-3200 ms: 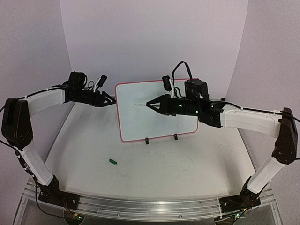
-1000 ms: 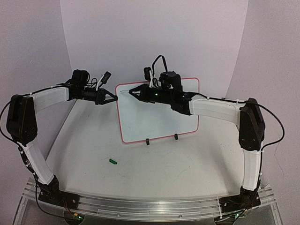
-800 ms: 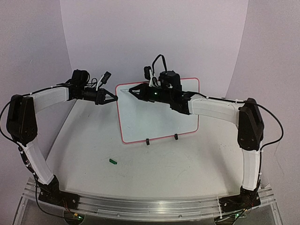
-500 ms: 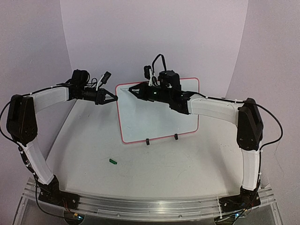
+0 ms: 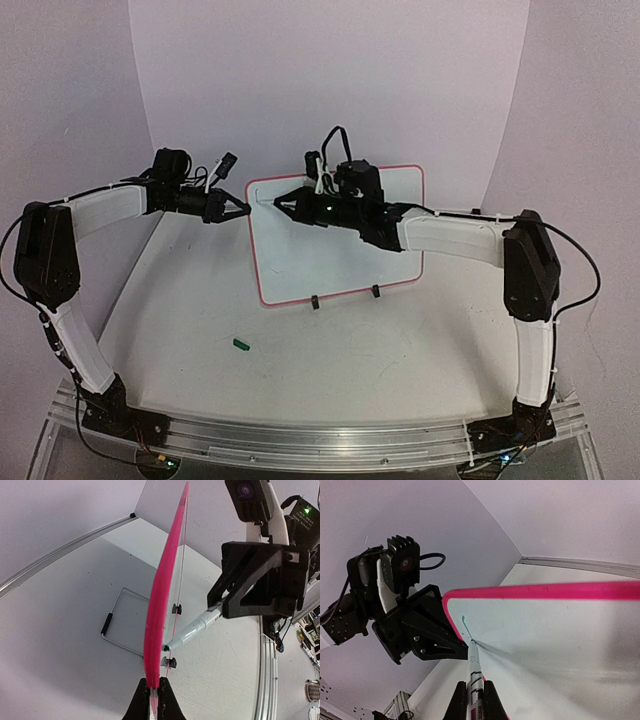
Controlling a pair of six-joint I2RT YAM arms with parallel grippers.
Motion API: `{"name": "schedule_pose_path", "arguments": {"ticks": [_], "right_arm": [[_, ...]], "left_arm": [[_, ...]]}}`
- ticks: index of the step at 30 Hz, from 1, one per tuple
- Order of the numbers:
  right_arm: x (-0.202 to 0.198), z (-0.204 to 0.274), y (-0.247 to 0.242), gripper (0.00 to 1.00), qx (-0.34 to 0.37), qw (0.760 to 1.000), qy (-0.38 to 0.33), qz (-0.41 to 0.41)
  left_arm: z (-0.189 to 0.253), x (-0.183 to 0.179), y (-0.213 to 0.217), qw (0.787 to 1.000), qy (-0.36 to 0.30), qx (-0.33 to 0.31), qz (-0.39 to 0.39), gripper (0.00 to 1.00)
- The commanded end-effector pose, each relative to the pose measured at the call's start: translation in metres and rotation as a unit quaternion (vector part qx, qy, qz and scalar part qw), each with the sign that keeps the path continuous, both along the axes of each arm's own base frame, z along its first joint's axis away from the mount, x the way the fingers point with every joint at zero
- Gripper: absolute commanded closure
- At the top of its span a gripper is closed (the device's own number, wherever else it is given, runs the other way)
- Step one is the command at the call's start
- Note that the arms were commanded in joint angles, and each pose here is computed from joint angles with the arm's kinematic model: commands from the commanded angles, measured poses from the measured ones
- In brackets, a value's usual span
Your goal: Write a sentence on the whiteboard
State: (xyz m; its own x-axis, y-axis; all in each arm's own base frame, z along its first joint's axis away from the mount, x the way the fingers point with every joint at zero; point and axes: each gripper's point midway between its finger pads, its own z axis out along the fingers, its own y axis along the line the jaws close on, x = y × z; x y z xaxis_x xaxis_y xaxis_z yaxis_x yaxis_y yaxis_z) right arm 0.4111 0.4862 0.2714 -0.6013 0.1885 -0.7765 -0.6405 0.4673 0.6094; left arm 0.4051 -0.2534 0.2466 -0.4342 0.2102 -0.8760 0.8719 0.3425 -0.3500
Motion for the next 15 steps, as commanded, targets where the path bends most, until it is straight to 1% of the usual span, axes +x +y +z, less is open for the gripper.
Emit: {"name": "schedule_pose_path", "arguments": {"ticks": [1,5,7,10,15], "right_arm": [[0.005,-0.014,-0.012,1.0,-0.013,1.0,0.011,-0.027],[0.0,-0.023,-0.014,1.0,-0.018,0.999,0.019,-0.022],[-0.003,-0.019,-0.015,1.0,-0.014,1.0,0.017,-0.017],[-0.011,-0.004,-0.014,1.0,-0.001,1.0,0.0,-0.001],[-0.034,0.041,-0.012,1.0,0.037,0.997,-0.047,0.041]], "left_arm": [[0.014,-0.007,-0.003,1.0,-0.011,-0.002,-0.013,1.0],[0.015,-0.007,-0.003,1.0,-0.012,-0.003,-0.013,1.0],[0.016,-0.007,-0.003,1.0,-0.012,-0.004,-0.013,1.0],[0.016,-0.007,-0.002,1.0,-0.012,-0.003,-0.011,1.0],[0.016,-0.006,-0.002,1.0,-0.013,-0.003,-0.009,1.0]]}}
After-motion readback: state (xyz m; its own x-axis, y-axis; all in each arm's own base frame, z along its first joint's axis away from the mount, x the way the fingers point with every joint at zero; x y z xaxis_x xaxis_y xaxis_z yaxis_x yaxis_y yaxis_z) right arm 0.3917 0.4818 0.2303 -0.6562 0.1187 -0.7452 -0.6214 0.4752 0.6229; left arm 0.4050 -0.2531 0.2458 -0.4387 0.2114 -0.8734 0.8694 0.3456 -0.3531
